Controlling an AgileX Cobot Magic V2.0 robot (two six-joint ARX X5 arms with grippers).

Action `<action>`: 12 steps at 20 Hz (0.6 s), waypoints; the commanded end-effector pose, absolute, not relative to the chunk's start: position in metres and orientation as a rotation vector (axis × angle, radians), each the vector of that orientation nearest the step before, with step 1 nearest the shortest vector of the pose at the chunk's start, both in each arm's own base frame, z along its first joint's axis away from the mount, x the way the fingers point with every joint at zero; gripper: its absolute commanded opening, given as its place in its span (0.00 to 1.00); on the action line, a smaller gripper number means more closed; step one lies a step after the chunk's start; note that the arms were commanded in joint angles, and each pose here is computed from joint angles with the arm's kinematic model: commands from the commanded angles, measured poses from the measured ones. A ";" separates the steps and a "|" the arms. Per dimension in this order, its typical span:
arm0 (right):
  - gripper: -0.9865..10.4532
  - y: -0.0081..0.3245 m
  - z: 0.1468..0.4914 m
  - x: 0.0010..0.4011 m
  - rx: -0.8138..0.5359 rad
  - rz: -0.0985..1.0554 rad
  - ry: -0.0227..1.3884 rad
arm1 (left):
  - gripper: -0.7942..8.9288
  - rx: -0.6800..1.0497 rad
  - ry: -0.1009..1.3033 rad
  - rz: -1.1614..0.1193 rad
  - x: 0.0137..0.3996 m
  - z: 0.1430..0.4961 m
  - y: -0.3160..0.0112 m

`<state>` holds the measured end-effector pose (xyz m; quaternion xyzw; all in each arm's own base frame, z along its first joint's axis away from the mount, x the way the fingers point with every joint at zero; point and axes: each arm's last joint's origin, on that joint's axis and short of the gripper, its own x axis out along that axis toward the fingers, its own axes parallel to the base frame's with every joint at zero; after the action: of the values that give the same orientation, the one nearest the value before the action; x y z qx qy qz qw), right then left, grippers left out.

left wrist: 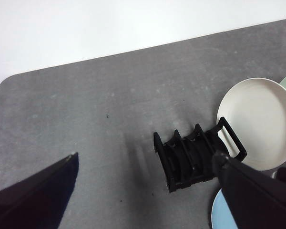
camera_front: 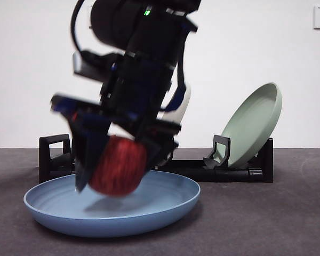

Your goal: Take the blue plate from the plate rack,put the plate on the table,take the apple from the table,put the apple in the plate

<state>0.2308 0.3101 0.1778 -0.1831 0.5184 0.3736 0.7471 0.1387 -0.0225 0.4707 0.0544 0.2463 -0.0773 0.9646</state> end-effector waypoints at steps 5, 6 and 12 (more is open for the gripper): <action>0.34 0.317 0.156 0.230 -0.449 0.819 1.172 | 0.57 0.122 0.511 -0.159 0.138 0.470 -0.022; 0.40 0.317 0.156 0.230 -0.449 0.818 1.172 | 0.57 0.122 0.511 -0.159 0.138 0.470 -0.022; 0.54 0.314 0.157 0.233 -0.457 0.790 1.162 | 0.57 0.122 0.511 -0.159 0.138 0.470 -0.022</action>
<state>0.2316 0.3150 0.1643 -0.2023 0.5225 0.3651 0.7435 0.1379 -0.0224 0.4693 0.0569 0.2541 -0.0779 0.9624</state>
